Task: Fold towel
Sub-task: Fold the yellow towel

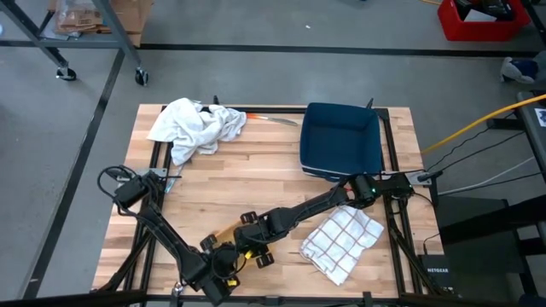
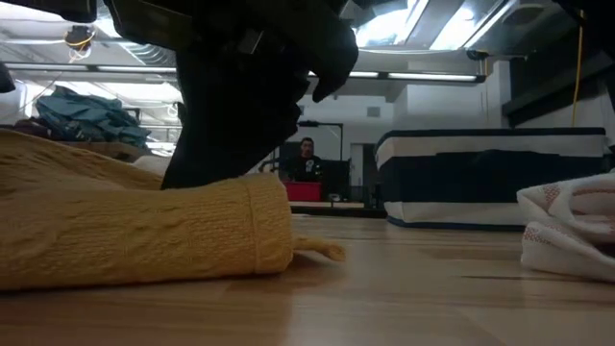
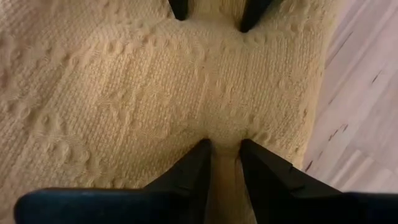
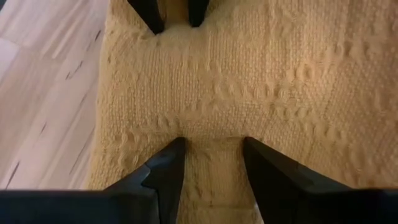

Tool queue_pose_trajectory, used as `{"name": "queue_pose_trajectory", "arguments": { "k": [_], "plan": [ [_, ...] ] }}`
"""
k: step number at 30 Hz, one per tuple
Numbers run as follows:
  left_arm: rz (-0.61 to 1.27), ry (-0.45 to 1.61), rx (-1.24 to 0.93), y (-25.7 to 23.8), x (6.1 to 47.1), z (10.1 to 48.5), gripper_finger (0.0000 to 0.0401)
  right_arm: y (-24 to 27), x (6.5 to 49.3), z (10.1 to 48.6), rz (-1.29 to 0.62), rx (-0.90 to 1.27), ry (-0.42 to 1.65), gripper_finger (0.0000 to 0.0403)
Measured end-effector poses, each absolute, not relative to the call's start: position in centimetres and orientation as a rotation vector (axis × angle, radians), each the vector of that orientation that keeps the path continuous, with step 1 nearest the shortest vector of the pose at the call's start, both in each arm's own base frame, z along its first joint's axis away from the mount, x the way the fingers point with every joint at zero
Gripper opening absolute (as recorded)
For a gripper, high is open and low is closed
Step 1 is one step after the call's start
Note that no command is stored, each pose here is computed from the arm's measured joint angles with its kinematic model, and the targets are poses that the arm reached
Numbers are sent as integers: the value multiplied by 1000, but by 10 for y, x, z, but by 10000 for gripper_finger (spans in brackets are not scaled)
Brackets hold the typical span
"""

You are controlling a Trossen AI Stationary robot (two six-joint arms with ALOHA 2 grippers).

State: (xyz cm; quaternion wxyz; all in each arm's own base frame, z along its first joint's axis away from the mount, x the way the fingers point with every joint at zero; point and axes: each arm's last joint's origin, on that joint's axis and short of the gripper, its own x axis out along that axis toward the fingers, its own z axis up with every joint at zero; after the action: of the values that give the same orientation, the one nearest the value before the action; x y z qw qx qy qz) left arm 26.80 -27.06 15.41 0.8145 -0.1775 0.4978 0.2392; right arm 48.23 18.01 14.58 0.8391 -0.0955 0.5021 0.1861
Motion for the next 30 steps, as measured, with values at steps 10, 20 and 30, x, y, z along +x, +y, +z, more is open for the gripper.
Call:
{"name": "queue_pose_trajectory", "arguments": {
  "k": [10, 20, 30],
  "plan": [
    [442, 1030, -484, -263, 261, 201, 88, 182, 486, 174, 401, -201, 1055, 170],
    [502, 1112, -358, -257, 234, 212, 88, 184, 481, 186, 376, -146, 1110, 170],
    [555, 1115, -375, -265, 220, 206, 88, 189, 477, 184, 354, -178, 1134, 170]
  ]
}}
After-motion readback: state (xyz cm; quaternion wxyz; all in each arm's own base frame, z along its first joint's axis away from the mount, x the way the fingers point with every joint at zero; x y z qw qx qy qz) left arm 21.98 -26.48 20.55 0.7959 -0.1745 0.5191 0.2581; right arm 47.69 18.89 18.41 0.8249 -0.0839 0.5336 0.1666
